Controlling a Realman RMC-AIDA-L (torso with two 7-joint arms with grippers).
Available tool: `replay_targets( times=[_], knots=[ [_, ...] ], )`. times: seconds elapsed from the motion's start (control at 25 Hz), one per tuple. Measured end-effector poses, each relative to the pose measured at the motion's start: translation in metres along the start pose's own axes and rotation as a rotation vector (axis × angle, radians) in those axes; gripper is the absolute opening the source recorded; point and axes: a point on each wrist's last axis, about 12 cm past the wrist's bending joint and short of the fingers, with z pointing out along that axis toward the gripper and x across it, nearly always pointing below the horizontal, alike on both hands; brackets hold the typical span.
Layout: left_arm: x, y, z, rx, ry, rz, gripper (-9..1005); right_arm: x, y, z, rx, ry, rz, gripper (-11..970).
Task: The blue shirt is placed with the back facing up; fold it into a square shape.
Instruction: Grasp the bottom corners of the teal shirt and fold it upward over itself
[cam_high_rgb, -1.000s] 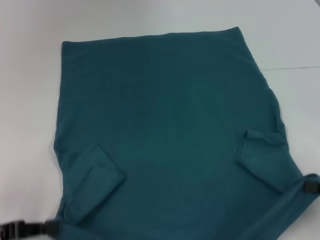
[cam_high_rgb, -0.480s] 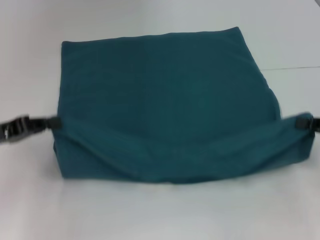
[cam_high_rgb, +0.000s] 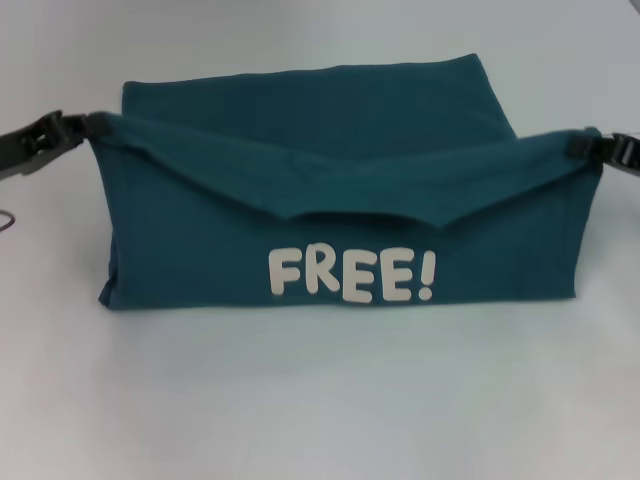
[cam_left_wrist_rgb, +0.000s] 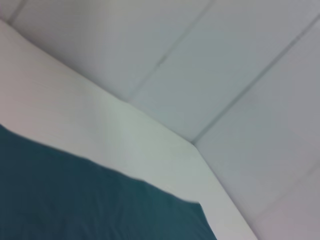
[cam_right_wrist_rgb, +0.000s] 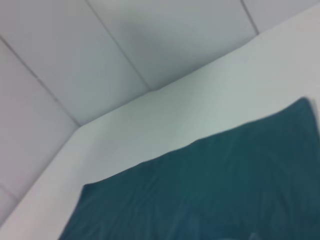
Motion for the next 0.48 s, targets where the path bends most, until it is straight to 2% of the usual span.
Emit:
replay_targets(
  times=[0.28, 0.32, 0.48],
  knots=[
    [-0.006, -0.003, 0.029, -0.071, -0.098, 0.034, 15, -0.021, 0.012, 0.044, 0.137, -0.040, -0.110, 65],
    [-0.007, -0.003, 0.033, -0.089, -0.114, 0.040, 15, -0.021, 0.012, 0.044, 0.137, -0.040, -0.110, 65],
    [-0.005, -0.002, 0.042, -0.136, -0.147, 0.051, 15, -0.032, 0.026, 0.071, 0.203, -0.038, -0.191, 65]
  ],
)
